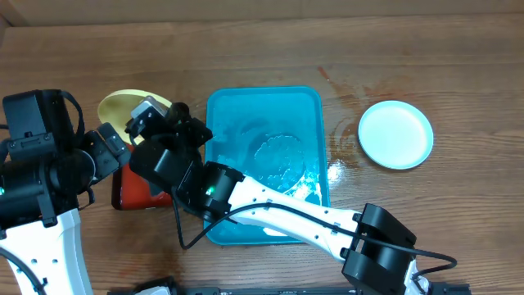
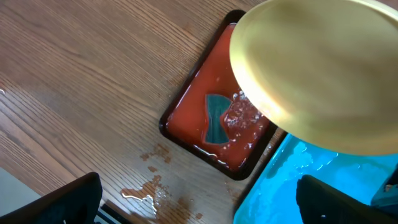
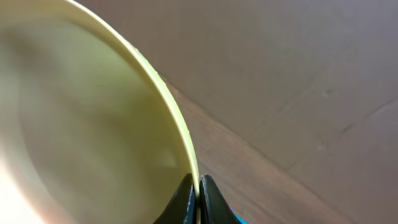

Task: Clean dirty plates on tray and stack at the side
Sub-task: 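Lift the yellow plate off the teal tray with the right gripper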

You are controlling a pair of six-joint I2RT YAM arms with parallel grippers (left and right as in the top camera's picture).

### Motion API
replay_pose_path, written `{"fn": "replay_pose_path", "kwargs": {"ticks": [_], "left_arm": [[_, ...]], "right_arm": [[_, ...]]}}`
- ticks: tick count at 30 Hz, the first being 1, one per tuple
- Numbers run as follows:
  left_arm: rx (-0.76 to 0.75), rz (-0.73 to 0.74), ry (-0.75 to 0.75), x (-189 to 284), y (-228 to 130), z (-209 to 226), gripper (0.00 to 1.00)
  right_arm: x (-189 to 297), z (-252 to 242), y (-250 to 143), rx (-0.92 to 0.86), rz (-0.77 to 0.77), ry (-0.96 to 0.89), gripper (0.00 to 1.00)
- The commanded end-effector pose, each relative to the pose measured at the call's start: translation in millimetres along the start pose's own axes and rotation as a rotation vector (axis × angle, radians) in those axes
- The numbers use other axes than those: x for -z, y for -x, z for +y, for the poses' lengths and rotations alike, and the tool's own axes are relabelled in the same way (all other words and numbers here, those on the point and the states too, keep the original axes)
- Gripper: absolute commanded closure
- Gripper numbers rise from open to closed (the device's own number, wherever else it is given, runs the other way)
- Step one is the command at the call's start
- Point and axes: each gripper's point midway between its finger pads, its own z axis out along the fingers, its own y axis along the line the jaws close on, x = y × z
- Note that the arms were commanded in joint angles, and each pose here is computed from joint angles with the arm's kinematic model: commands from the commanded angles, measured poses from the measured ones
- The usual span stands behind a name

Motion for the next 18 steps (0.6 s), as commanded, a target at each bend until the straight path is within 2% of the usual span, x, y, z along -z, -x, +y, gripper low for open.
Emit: {"fn": "replay_pose_path", "kwargs": {"ticks": [1, 18], "left_arm": [[-0.001, -0.031, 0.003, 6.9, 5.0, 2.1, 0.00], [-0.001, -0.031, 0.003, 6.9, 5.0, 2.1, 0.00]], "right_arm": [[13.5, -27.3, 29.1, -0.040, -0.054, -0.047, 0.96], [17.2, -39.9, 36.6, -0.073, -0.072, -0.092, 0.96]]}}
